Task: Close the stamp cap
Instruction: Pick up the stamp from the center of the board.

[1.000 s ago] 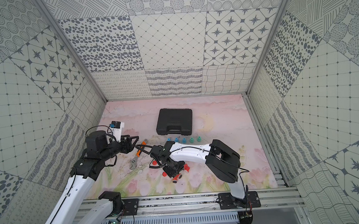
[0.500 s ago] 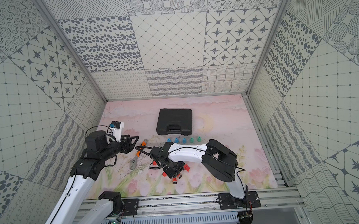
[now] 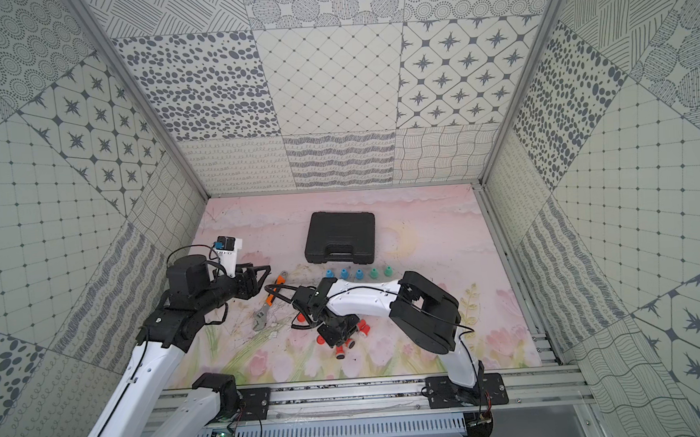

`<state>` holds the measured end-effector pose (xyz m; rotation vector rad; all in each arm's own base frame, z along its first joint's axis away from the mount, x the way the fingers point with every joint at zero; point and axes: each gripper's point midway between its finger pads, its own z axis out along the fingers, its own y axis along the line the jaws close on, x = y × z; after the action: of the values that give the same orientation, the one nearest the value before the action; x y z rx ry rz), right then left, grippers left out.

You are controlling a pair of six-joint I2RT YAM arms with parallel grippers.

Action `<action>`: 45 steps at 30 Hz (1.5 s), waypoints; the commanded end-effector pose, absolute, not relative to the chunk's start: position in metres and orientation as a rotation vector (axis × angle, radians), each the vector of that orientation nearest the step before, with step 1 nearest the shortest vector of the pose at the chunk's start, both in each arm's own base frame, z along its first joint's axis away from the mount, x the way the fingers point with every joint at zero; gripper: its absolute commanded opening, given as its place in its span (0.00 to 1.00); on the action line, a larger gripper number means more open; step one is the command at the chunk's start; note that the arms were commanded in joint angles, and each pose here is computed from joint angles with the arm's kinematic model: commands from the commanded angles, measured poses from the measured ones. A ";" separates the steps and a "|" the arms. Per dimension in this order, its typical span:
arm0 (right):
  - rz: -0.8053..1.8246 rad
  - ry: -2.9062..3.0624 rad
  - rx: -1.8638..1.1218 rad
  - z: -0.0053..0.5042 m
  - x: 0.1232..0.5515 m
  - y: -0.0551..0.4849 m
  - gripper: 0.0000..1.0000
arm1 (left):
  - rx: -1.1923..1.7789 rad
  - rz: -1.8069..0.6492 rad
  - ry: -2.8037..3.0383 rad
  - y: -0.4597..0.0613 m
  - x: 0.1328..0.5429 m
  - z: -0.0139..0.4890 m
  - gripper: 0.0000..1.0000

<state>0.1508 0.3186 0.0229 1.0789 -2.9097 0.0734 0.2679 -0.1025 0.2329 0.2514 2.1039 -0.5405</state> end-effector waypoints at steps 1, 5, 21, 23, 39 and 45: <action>0.087 -2.911 1.032 0.014 0.150 0.316 0.27 | 0.258 -0.544 2.087 -0.103 0.270 0.236 0.62; 0.101 -2.902 1.024 0.012 0.149 0.314 0.27 | 0.258 -0.543 2.088 -0.103 0.269 0.236 0.62; 0.117 -2.897 0.994 0.013 0.146 0.310 0.25 | 0.257 -0.543 2.086 -0.102 0.269 0.237 0.62; 0.113 -2.903 0.988 0.013 0.146 0.311 0.23 | 0.256 -0.543 2.087 -0.102 0.269 0.236 0.62; -0.255 -3.186 0.750 0.095 0.187 0.318 0.15 | 0.276 -0.646 2.051 -0.116 0.271 0.242 0.62; -0.932 -3.297 0.333 0.162 0.230 0.333 0.11 | 0.284 -0.765 1.982 -0.132 0.274 0.256 0.61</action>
<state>0.2112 0.3118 0.1300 0.5426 -3.2803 -0.5435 0.2696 -0.1134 0.2307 0.2545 2.0951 -0.6301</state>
